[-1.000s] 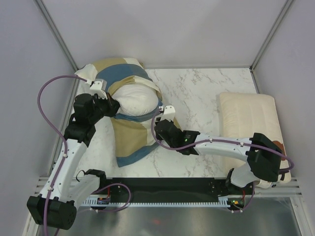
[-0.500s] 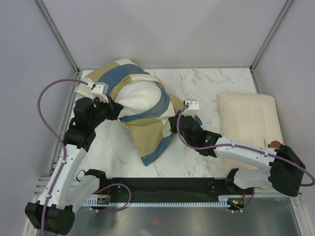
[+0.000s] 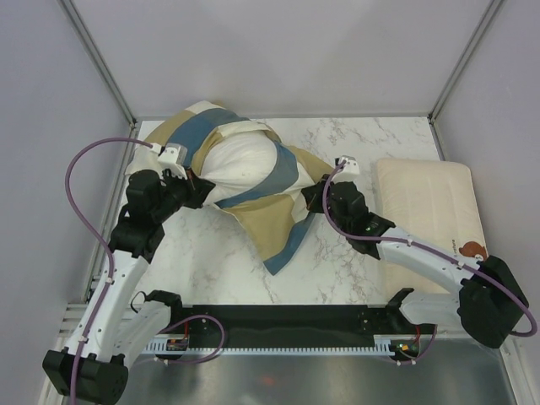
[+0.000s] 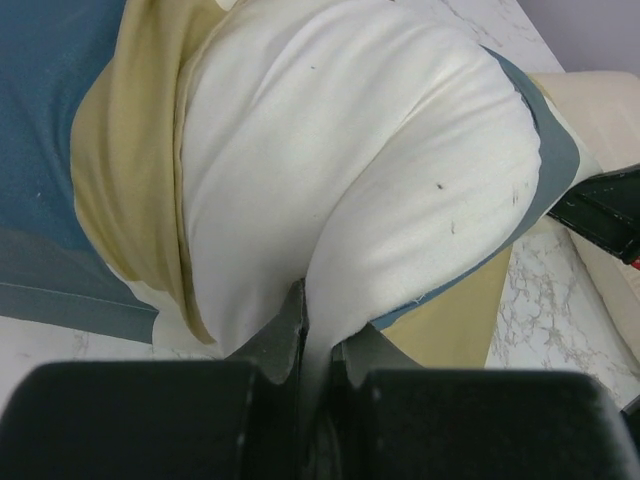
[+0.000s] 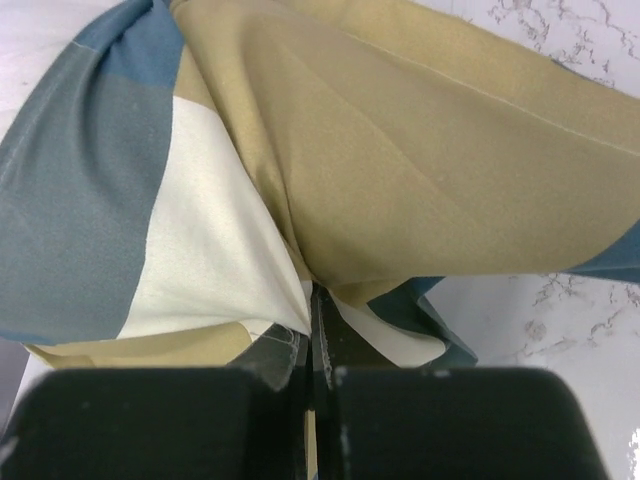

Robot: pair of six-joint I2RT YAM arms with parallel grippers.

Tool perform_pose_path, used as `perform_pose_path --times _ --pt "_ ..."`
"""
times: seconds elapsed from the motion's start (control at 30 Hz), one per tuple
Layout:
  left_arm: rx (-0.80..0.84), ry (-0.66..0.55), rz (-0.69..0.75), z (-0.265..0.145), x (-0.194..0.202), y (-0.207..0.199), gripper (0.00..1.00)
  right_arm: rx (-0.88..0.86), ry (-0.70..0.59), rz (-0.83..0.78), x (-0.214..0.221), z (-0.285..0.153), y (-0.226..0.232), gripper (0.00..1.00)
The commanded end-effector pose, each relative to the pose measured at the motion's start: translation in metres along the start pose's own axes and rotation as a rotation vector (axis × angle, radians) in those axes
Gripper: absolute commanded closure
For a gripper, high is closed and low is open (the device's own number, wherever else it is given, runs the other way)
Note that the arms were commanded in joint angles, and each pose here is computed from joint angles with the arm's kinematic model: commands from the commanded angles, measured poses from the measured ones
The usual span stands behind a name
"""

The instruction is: Remove the pillowcase from the pillow

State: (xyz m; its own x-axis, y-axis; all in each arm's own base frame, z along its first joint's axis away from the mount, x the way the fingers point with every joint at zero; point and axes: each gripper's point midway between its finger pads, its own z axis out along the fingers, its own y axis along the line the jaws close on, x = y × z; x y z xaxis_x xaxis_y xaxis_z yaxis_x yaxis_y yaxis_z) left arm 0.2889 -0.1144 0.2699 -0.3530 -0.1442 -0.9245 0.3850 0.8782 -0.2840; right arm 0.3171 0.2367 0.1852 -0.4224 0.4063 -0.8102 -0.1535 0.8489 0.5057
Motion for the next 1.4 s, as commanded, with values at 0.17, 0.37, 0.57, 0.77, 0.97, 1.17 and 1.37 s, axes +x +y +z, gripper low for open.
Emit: perform_pose_path --times 0.17,0.37,0.57,0.77,0.97,1.17,1.37 --pt "-0.275 -0.295 0.045 -0.033 -0.076 0.047 0.98 0.462 -0.053 -0.113 -0.022 0.009 -0.137 1.0" --pt "-0.211 -0.29 0.085 -0.031 -0.076 0.036 0.98 0.343 -0.064 -0.118 -0.038 0.02 -0.108 1.0" --pt "-0.042 -0.199 0.218 -0.011 -0.059 -0.001 0.95 -0.035 -0.131 -0.066 -0.066 0.008 -0.02 1.0" --pt "0.034 -0.179 0.359 -0.011 -0.061 -0.043 0.39 -0.262 -0.179 -0.097 -0.094 -0.034 0.057 1.0" --pt "0.129 -0.202 0.412 -0.019 -0.086 -0.094 0.11 -0.381 -0.201 -0.139 -0.109 -0.069 0.104 1.0" --pt "0.248 -0.179 0.516 -0.01 -0.097 -0.151 0.0 -0.419 -0.217 -0.153 -0.121 -0.089 0.118 1.0" --pt "0.157 0.036 0.628 0.041 -0.041 -0.136 0.0 -0.44 -0.245 -0.152 -0.136 -0.112 0.119 1.0"
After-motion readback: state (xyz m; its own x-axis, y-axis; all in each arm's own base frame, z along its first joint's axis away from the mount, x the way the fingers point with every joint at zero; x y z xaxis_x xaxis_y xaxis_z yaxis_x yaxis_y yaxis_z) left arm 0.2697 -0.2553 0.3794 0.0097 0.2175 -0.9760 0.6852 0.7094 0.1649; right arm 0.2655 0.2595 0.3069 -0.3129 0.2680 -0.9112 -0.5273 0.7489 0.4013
